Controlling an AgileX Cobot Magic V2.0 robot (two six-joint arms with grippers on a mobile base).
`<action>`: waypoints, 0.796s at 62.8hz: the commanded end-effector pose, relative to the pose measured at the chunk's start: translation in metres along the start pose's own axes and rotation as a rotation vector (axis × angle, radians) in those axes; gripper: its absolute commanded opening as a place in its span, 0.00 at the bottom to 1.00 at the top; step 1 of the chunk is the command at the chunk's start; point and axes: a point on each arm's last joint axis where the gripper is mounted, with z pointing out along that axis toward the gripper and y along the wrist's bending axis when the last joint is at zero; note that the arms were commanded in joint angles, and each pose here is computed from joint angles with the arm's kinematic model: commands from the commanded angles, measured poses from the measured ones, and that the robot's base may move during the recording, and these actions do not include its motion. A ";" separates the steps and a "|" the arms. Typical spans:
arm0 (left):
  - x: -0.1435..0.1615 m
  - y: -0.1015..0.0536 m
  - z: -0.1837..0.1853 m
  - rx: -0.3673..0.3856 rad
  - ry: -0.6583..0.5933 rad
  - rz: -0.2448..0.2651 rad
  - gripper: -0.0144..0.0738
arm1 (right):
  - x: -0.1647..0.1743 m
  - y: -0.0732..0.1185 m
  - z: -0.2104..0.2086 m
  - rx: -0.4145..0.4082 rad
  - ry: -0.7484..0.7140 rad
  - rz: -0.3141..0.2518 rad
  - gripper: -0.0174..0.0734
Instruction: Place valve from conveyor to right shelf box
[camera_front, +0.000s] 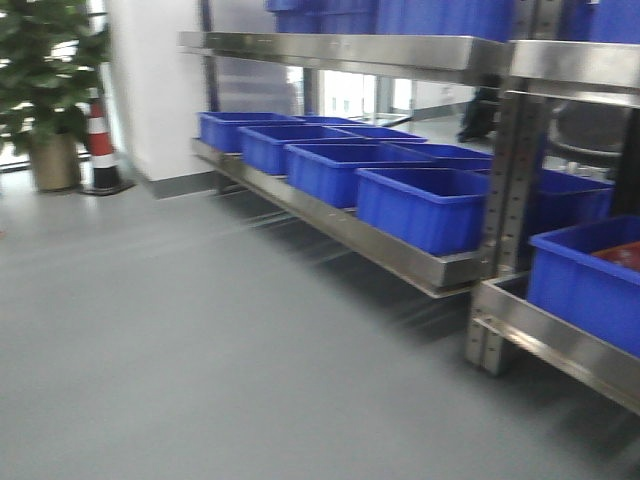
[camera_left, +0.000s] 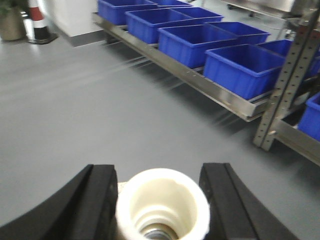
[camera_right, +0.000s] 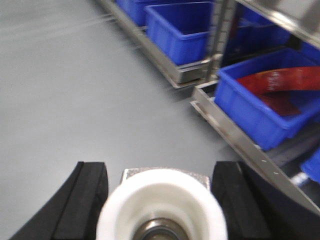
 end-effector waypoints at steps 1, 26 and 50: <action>-0.006 0.000 -0.002 -0.005 -0.059 -0.009 0.04 | -0.008 -0.001 -0.003 0.012 -0.086 -0.005 0.01; -0.006 0.000 -0.002 -0.005 -0.059 -0.009 0.04 | -0.008 -0.001 -0.003 0.012 -0.086 -0.005 0.01; -0.006 0.000 -0.002 -0.006 -0.061 -0.009 0.04 | -0.008 -0.001 -0.003 0.012 -0.086 -0.005 0.01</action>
